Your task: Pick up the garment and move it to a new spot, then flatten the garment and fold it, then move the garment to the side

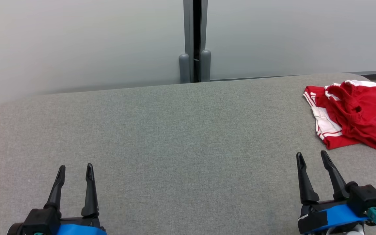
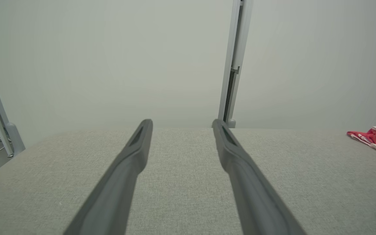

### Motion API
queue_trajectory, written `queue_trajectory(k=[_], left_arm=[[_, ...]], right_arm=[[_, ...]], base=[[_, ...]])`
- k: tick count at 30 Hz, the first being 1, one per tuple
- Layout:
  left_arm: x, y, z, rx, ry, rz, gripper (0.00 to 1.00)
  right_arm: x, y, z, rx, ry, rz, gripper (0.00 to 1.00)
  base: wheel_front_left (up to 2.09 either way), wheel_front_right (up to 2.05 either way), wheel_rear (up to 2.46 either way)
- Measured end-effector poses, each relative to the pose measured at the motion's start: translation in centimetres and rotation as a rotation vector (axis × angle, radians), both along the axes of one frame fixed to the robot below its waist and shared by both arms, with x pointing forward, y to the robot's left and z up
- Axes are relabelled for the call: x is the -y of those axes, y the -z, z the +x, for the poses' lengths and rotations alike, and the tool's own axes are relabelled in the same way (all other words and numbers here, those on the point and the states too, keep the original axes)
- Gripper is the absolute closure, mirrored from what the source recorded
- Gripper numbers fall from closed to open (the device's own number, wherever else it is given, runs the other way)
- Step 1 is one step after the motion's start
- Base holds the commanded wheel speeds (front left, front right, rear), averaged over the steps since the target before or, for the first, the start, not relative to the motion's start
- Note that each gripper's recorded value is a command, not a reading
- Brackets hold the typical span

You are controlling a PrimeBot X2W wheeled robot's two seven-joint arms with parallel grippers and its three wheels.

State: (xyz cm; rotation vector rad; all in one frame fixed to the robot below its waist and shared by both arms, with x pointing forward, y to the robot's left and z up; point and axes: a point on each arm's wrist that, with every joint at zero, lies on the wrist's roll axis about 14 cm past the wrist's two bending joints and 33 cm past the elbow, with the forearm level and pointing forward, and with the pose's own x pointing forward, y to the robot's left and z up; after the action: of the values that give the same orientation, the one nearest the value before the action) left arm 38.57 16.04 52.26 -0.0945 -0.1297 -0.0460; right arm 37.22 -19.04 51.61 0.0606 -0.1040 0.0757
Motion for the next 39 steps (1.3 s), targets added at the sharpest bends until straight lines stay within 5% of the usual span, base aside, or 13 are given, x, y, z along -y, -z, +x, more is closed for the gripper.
queue_trajectory(k=[25, 26, 32, 39], left_arm=[[-0.5, 0.7, -1.3, -0.022, -0.016, -0.004, 0.00], [-0.4, 0.7, -1.3, -0.022, -0.016, -0.004, 1.00], [-0.4, 3.3, -2.2, -0.107, -0.020, -0.011, 1.00], [-1.1, 4.2, -2.2, -0.162, -0.041, -0.143, 1.00]], right_arm=[[-0.5, 0.8, -1.4, -0.020, 0.003, 0.018, 0.00], [-0.5, 0.8, -1.4, -0.020, 0.002, 0.018, 1.00], [-0.4, 2.8, -2.0, -0.085, 0.008, 0.025, 1.00], [0.2, 3.3, -2.0, -0.121, 0.037, 0.154, 1.00]], base=[[0.00, 0.00, 0.00], [0.00, 0.00, 0.00], [0.00, 0.00, 0.00], [0.00, 0.00, 0.00]])
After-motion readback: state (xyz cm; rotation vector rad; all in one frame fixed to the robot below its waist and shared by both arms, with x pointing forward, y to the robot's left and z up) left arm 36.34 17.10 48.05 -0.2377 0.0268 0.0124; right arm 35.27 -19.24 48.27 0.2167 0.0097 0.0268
